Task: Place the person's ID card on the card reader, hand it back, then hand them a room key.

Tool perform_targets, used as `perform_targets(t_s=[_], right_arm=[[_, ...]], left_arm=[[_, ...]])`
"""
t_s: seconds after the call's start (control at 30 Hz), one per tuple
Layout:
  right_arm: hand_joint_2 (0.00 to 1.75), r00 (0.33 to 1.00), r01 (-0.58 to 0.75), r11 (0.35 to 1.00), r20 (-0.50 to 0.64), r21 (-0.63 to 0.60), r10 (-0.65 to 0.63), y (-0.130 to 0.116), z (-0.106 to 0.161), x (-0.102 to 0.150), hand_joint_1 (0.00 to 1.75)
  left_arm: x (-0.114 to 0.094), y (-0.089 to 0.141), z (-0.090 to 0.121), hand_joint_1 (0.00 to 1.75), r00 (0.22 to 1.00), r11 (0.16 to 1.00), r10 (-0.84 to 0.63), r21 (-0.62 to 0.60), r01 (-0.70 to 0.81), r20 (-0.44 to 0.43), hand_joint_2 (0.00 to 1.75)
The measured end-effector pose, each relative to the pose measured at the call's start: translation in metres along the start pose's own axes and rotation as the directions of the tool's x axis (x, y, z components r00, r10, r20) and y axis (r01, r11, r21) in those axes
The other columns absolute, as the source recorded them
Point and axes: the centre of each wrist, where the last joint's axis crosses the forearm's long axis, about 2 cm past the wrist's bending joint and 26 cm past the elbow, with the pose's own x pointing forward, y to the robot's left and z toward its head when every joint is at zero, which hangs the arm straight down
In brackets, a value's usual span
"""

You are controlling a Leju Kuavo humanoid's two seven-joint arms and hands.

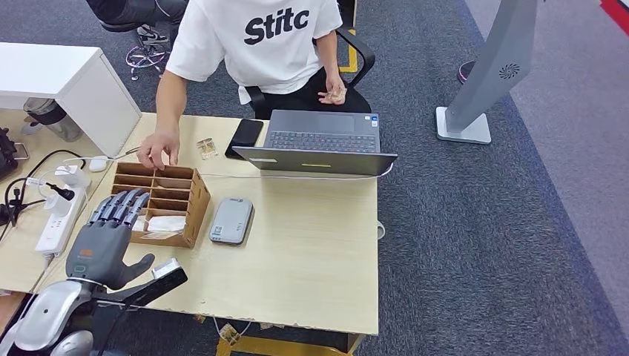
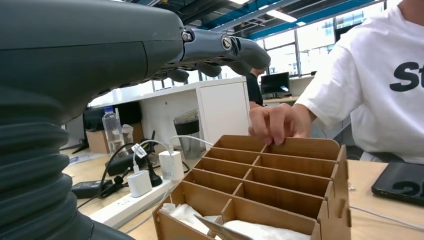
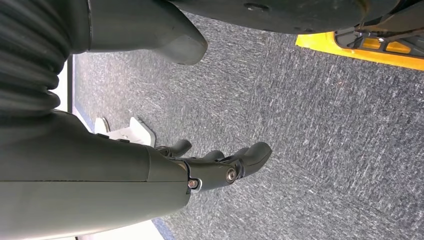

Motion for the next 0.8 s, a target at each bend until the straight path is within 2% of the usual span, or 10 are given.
perform_targets(t_s=[0.7,0.77,0.8], right_arm=[[1.75,1.0,-0.02,1.0,-0.004,0.011,0.021,0.0,0.0,0.002,0.0],[1.75,1.0,-0.021,1.0,-0.005,0.012,0.021,0.0,0.0,0.002,0.0],[1.75,1.0,-0.021,1.0,-0.005,0.013,0.021,0.0,0.0,0.002,0.0]], left_arm=[[-0.011,-0.029,-0.03,0.0,0.994,0.998,-0.024,-0.067,0.016,-0.106,1.75],[-0.011,-0.031,-0.031,0.05,0.994,0.997,-0.024,-0.073,0.016,-0.111,1.75],[-0.011,-0.032,-0.032,0.17,0.993,0.997,-0.024,-0.078,0.016,-0.113,1.75]])
